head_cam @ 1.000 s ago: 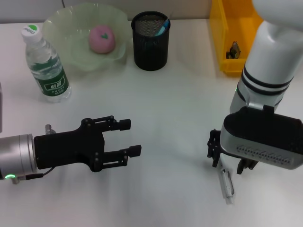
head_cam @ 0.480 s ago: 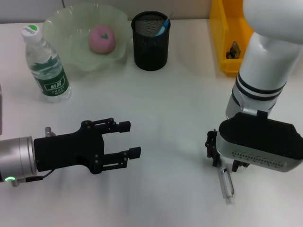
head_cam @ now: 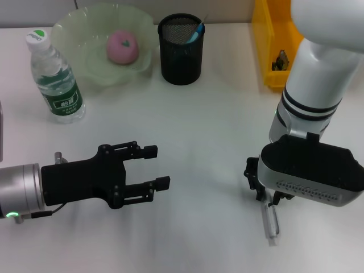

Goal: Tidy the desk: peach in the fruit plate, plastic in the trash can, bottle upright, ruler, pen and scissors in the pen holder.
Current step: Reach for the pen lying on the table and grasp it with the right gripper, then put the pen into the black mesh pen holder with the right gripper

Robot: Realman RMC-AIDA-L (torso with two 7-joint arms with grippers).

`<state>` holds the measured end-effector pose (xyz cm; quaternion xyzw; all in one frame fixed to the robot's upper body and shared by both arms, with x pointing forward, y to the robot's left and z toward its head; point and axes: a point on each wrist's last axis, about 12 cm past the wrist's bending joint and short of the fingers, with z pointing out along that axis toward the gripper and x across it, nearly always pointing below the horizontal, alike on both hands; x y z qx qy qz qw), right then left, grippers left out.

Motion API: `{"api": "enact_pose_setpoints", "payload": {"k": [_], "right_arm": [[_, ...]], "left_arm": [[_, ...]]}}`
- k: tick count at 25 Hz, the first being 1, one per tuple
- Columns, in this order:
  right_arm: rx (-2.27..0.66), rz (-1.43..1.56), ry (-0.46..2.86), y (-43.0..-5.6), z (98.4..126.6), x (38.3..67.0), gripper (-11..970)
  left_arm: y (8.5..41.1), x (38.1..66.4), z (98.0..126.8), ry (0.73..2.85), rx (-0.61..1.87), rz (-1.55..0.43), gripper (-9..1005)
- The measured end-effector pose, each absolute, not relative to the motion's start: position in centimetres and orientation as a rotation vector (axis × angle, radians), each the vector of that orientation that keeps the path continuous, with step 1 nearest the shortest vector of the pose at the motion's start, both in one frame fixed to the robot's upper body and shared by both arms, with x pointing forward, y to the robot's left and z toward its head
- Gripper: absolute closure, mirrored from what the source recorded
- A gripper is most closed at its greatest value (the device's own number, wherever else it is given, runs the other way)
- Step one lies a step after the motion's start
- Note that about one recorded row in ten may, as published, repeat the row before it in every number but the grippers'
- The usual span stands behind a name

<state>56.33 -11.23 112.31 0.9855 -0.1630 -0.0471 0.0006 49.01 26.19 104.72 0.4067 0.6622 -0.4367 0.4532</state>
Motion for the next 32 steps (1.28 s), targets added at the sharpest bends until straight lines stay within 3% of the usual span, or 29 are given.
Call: {"api": "enact_pose_setpoints", "payload": {"k": [3,24,29,32], "right_arm": [[3.094,-0.147,-0.513,-11.2,112.3,56.4,725],[3.081,-0.139,-0.529,-11.2,112.1,56.5,735],[3.088,-0.14,-0.569,-11.2,112.4,56.6,832],[3.112,-0.171,-0.665,-11.6,113.2,57.0,830]], "left_arm": [[26.2,49.0,104.7,1.634,1.004,-1.078,287],[26.2,49.0,104.7,1.632,0.998,-1.082,287],[26.2,48.9,104.7,1.631,0.993,-1.085,287],[26.3,48.8,104.8,1.627,0.987,-1.09,287]]}}
